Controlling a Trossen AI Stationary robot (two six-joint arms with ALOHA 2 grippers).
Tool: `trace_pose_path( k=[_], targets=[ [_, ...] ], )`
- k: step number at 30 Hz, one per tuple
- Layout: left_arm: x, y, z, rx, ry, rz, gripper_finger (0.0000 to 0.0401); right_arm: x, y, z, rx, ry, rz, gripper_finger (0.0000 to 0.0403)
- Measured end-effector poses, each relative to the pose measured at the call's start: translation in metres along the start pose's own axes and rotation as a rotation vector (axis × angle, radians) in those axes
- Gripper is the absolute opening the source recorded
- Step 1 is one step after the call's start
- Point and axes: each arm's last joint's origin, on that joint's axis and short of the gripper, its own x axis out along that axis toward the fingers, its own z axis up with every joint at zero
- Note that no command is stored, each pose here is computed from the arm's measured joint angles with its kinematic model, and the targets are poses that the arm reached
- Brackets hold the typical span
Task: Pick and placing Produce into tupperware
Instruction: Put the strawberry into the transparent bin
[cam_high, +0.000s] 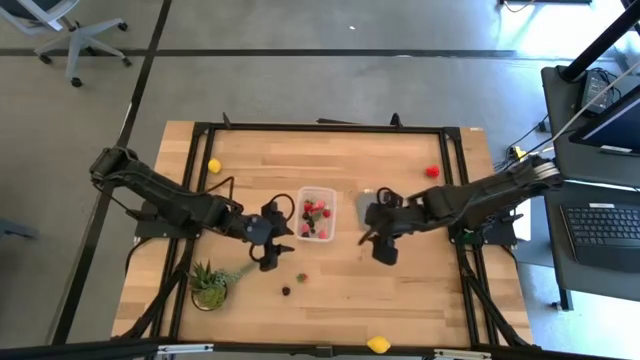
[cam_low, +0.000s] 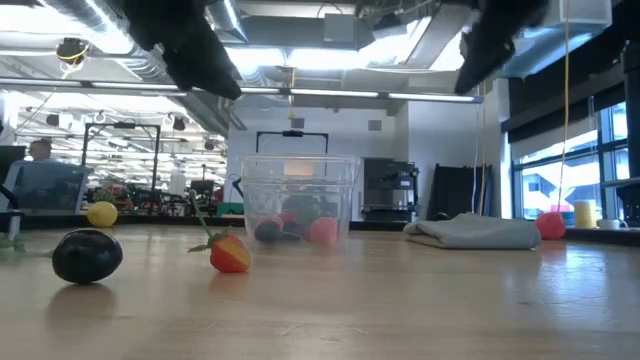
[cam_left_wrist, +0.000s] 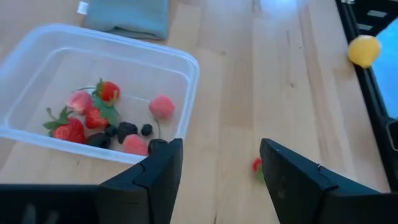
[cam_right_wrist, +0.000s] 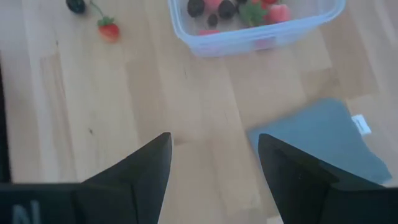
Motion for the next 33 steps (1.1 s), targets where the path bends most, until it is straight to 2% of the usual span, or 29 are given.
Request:
trace_pose_path(
  k=[6, 13, 18, 25, 33],
  targets=[
    [0.018, -0.003, 0.001, 0.097, -0.027, -0.001, 0.0206, 0.023, -0.020, -0.045, -0.055, -0.061, 0.030, 0.0242],
    [0.052, -0.015, -0.007, 0.122, -0.009, -0.119, 0.0206, 0.042, -0.035, -0.079, -0.019, -0.115, 0.063, 0.0242],
    [0.066, -0.020, -0.016, 0.142, 0.011, -0.121, 0.0206, 0.048, -0.040, -0.088, -0.015, -0.137, 0.073, 0.0242],
    [0.082, -0.033, -0.035, 0.184, 0.079, -0.145, 0.0206, 0.049, -0.040, -0.089, -0.050, -0.139, 0.070, 0.0242],
    [0.090, -0.049, -0.036, 0.178, 0.052, -0.178, 0.0206, 0.050, -0.043, -0.088, -0.048, -0.141, 0.062, 0.0242]
  ],
)
